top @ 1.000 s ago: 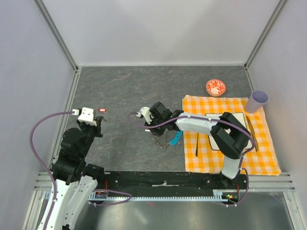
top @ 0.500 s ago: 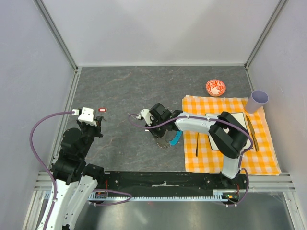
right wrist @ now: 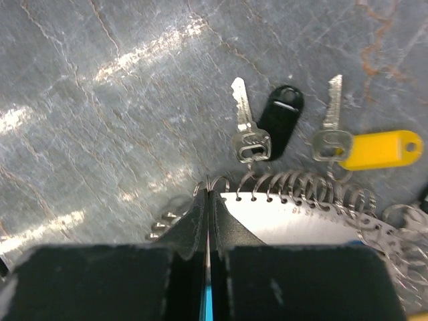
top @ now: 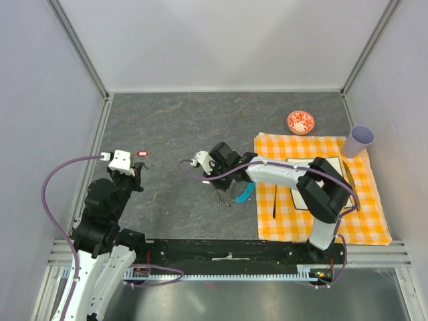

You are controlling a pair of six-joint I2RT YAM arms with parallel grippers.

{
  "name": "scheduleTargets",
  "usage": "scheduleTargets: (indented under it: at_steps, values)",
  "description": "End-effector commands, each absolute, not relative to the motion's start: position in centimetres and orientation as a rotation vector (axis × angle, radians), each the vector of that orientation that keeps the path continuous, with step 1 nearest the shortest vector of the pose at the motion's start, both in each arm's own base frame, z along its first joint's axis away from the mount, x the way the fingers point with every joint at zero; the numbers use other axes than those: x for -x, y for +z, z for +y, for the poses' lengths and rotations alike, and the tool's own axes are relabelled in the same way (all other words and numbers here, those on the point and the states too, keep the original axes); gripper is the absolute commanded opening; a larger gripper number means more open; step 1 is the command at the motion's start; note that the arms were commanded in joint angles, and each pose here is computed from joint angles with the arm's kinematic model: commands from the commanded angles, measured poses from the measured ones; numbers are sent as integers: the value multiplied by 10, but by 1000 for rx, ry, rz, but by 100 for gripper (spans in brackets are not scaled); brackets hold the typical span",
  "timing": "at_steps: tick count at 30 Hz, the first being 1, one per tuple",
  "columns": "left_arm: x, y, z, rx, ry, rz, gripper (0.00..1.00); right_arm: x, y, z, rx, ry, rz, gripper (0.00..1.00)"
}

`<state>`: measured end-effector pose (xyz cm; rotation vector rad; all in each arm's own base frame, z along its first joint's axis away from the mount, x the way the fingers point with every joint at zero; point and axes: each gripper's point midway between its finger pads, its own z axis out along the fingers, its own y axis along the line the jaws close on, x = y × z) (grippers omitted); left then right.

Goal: Put the keys on the keyring

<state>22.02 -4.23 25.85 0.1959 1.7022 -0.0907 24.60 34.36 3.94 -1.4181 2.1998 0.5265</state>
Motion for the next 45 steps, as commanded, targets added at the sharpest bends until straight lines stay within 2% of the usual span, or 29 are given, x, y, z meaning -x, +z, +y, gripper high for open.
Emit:
scheduleTargets:
  at_steps: [1, 9, 22, 26, 36, 45]
  values:
    - [-221, 269, -45, -173, -123, 1655, 2, -256, 90, 343, 1455, 444, 2001, 0]
    - [-221, 270, -44, -169, -120, 1651, 2, -265, 116, 350, 1522, 260, 1662, 0]
    - [-221, 270, -46, -177, -126, 1650, 2, -235, 55, 361, 1544, 461, 1765, 1]
    - [-221, 269, -46, -176, -129, 1652, 2, -227, 42, 357, 1561, 477, 1831, 9]
    - [-221, 269, -48, -181, -134, 1654, 2, -213, 46, 349, 1573, 515, 1903, 39]
    - [-222, 269, -48, -185, -135, 1656, 2, -226, 72, 350, 1507, 464, 1873, 41]
